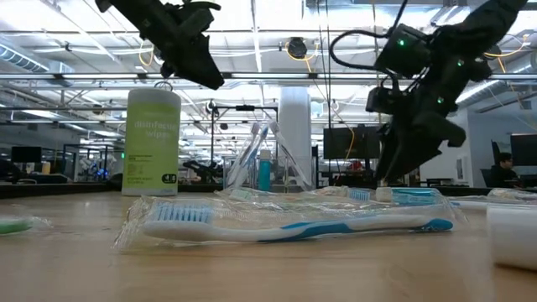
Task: Pick & Place toothbrushing station
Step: Put the top mouthwash into the transparent organizer
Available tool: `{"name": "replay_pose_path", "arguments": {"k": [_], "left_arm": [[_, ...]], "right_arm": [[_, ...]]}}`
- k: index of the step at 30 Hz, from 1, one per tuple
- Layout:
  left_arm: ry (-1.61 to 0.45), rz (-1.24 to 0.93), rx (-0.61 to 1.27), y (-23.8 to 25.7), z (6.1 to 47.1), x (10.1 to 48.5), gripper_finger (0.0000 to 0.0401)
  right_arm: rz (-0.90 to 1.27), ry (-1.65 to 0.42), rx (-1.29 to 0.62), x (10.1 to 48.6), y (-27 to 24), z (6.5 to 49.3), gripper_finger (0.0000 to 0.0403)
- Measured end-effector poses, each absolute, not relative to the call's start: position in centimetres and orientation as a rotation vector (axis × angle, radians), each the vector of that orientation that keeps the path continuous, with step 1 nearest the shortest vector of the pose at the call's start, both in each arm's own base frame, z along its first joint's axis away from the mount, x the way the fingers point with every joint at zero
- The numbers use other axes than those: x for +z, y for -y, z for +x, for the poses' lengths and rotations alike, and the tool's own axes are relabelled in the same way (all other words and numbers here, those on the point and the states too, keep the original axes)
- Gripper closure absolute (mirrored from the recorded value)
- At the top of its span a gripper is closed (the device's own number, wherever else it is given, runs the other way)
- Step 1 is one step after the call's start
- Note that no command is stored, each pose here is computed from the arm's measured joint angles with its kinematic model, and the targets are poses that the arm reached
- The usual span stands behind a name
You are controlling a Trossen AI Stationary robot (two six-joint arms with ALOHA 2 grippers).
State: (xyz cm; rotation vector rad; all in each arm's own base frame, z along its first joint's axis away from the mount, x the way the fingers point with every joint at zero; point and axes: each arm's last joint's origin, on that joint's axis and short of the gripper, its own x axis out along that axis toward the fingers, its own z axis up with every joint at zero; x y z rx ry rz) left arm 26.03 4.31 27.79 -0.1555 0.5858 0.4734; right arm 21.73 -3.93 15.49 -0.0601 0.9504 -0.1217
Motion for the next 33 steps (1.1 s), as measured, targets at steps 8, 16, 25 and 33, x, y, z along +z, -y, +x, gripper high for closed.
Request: {"name": "replay_pose_path", "arguments": {"k": [8, 16, 25, 33], "left_arm": [[-0.542, -0.159, 0.475, -4.4, 26.2, 28.1, 0.0281], [-0.499, -0.162, 0.473, -4.5, 26.5, 28.5, 0.0281], [-0.503, -0.162, 0.473, -4.5, 26.4, 28.4, 0.0281], [-0.503, -0.162, 0.473, -4.5, 26.4, 28.4, 0.0281]], "right_arm": [[0.037, -0.941, -0.211, 14.2, 5.3, 21.3, 0.0193], [0.102, -1.015, -0.192, 12.6, 6.1, 21.4, 0.0193], [0.117, -1.037, -0.175, 12.3, 6.1, 21.3, 0.0222], [0.173, -1.040, -0.219, 12.2, 6.7, 21.1, 0.0283]]}}
